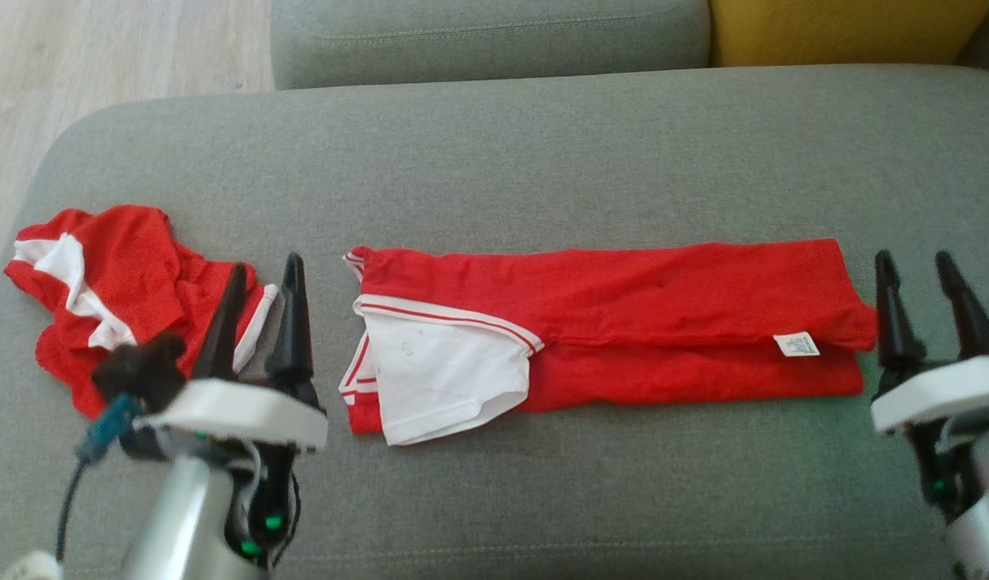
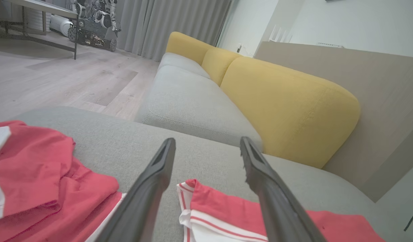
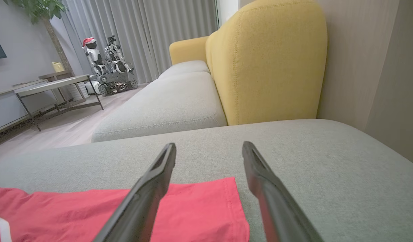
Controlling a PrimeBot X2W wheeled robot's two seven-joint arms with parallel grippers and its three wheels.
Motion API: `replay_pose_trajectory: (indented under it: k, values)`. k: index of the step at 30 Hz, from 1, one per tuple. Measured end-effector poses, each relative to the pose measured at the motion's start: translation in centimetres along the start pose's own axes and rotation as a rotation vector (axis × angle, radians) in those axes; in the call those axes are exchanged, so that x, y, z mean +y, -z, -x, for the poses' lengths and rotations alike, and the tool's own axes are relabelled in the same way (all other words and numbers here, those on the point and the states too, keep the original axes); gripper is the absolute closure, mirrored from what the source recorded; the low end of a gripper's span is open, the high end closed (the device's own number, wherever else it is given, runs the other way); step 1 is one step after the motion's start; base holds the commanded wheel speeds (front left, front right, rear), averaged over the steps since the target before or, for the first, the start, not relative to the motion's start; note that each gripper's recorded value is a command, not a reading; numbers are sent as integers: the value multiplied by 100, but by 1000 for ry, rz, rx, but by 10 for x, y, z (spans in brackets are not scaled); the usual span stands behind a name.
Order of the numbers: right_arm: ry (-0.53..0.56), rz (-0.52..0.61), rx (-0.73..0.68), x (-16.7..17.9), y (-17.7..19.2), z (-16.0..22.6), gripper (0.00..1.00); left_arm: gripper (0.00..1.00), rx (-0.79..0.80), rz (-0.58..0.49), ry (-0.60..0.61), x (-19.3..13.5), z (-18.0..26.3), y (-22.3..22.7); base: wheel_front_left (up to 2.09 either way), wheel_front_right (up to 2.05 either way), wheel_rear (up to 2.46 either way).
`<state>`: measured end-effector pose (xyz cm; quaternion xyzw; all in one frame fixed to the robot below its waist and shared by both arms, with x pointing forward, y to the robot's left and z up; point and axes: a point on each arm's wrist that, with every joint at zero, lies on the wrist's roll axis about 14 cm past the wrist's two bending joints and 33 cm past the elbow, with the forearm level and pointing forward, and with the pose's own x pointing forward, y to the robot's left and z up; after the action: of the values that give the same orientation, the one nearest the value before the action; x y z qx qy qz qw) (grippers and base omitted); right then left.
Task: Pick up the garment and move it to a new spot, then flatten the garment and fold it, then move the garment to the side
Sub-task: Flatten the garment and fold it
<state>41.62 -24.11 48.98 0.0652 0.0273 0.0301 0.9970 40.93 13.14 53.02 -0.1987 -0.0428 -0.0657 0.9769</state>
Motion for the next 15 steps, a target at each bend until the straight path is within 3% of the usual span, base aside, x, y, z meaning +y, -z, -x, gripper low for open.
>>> replay_pose_trajectory:
  k: [15]
  values:
    - [70,-40,42,8,34,13,0,0,34,-53,-32,13,21,22,0,0,0]
